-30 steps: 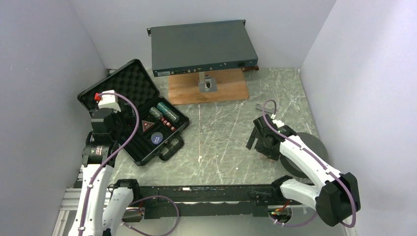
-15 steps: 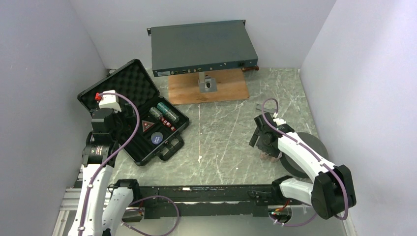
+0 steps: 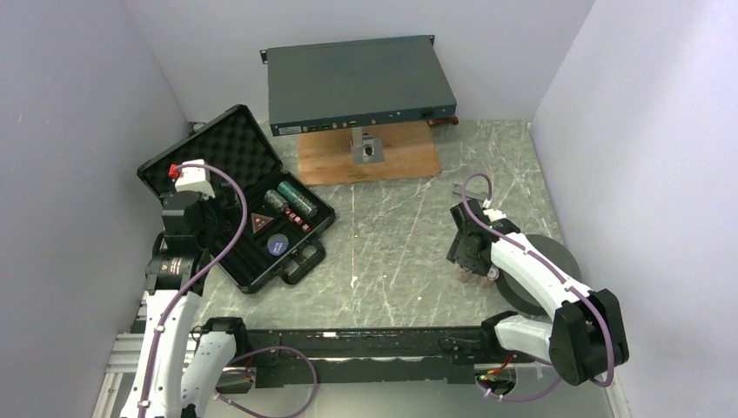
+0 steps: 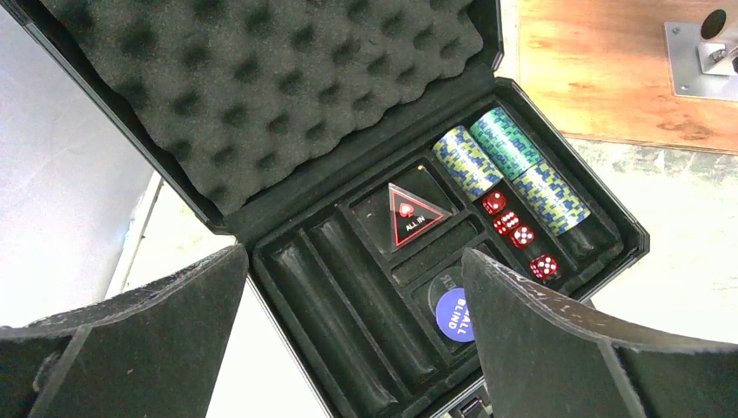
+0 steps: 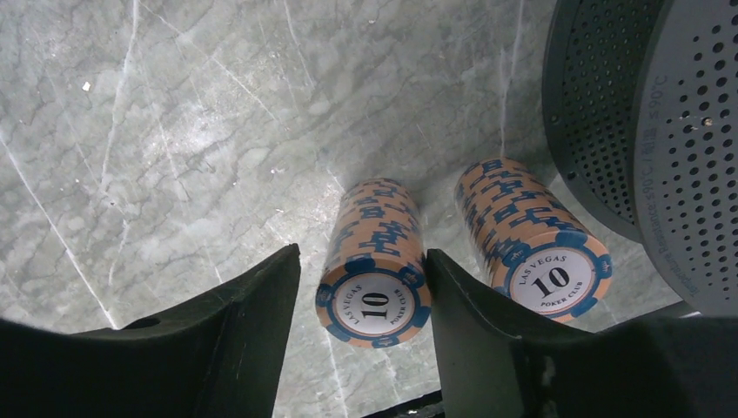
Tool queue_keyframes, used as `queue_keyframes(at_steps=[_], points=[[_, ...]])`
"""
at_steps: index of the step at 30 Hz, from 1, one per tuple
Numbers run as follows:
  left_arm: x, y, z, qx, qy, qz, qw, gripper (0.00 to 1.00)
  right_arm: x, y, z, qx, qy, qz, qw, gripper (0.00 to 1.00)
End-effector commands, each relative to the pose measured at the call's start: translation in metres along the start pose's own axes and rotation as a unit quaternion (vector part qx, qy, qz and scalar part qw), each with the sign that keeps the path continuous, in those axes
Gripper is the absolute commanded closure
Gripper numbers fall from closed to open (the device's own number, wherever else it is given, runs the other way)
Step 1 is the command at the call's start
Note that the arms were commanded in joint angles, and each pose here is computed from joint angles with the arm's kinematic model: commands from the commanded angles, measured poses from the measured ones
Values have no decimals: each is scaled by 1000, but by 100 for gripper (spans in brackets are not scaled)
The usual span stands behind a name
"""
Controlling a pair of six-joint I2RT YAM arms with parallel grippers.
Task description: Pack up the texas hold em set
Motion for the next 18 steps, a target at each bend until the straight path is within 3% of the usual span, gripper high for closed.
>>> queue_keyframes(at_steps=[1, 8, 13, 18], points=[[-2, -1, 7, -18, -5, -6, 1000, 0, -1, -1, -1, 1, -3, 2, 1000, 48], [-2, -2, 7, -18, -4, -8, 1000, 0, 0, 1, 0, -6, -1, 12, 1000, 89], [-3, -2, 7, -18, -4, -12, 1000, 0, 8, 9, 11, -20, 11, 34, 999, 100], [-13, 2, 7, -22, -23, -68, 997, 0, 32, 22, 23, -22, 25, 114, 993, 100]])
Point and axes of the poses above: each gripper's point midway between its finger pads, its own y axis back along the fingers, its own x axis along the line the jaws close on, z = x × y, the point moved 7 cm from there along y, back along the fingers, and after that the axes turned 1 degree about -y, right-handed, at the moved point
